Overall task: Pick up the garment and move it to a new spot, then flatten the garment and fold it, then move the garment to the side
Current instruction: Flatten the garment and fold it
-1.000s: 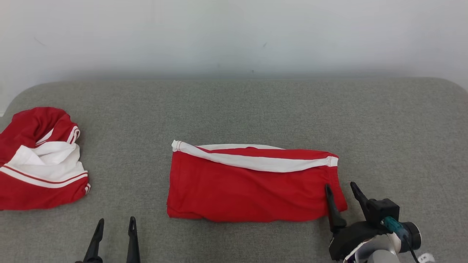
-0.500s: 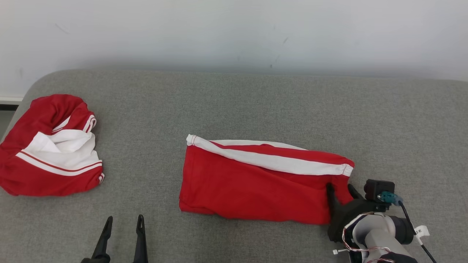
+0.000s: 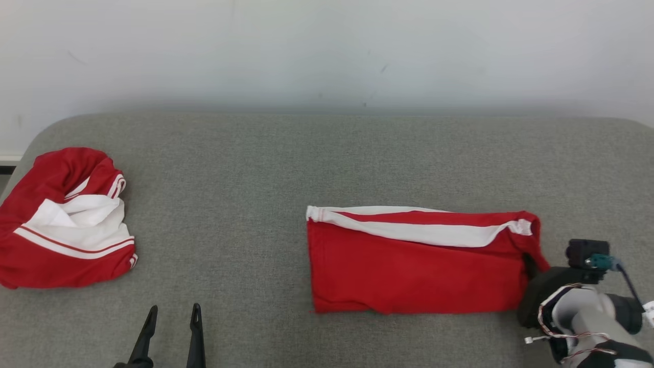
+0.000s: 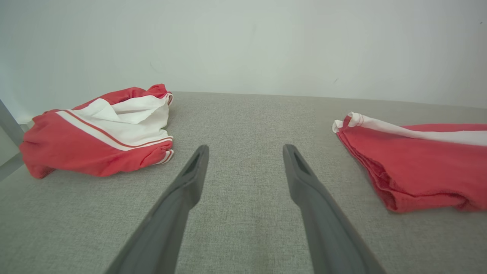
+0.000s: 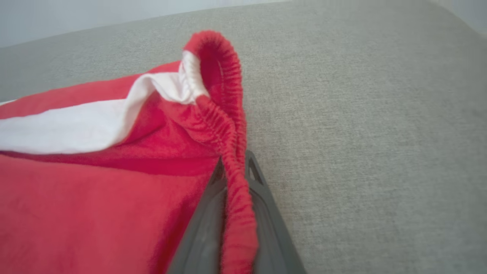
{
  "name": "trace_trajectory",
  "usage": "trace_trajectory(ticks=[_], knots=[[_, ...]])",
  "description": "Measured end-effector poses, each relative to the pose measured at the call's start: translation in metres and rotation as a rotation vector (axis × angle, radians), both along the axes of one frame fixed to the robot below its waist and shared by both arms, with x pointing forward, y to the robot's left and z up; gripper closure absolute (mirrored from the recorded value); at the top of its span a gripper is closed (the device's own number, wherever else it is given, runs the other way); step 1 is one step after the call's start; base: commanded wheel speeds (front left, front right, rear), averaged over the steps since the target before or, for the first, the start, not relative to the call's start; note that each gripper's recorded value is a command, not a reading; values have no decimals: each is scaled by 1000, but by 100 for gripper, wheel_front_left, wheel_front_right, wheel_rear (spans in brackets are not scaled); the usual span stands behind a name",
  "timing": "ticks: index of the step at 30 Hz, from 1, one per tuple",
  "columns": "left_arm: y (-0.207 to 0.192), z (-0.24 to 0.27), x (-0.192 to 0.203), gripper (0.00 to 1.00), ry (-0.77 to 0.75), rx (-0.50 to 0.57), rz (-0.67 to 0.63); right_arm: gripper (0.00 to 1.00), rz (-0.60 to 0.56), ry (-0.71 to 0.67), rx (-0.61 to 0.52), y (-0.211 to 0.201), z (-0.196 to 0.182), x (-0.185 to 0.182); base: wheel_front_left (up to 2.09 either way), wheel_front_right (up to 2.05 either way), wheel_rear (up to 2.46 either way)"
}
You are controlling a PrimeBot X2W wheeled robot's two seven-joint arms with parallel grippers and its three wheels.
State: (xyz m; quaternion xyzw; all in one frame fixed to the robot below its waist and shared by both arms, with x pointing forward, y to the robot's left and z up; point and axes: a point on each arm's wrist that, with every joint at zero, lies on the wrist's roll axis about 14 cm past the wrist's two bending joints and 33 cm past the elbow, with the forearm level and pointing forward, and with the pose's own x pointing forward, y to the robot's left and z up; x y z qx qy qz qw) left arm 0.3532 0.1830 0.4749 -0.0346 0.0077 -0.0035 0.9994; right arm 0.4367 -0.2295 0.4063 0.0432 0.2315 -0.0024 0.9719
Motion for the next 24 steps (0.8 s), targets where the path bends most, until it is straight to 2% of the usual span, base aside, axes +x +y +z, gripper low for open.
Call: trace_trajectory(ticks=[4, 9, 15, 20, 21, 24], knots=[[-3, -1, 1, 0, 1, -4, -10, 100, -23, -11, -15, -22, 11, 0, 0, 0, 0], [-10, -3, 2, 0, 10, -15, -29, 100, -19, -14, 74, -16, 24, 1, 0, 0, 0], [-18, -3, 5, 0, 8, -19, -53, 100, 44, -16, 373, 25, 60, 7, 0, 0, 0], [-19, -4, 5, 0, 12, -20, -57, 100, 140, -12, 545, 67, 83, 8, 0, 0, 0], [-19, -5, 4, 0, 15, -21, -56, 100, 183, -7, 600, 87, 90, 9, 0, 0, 0], [-15, -6, 2, 0, 18, -26, -44, 100, 233, 6, 661, 115, 95, 8, 0, 0, 0]])
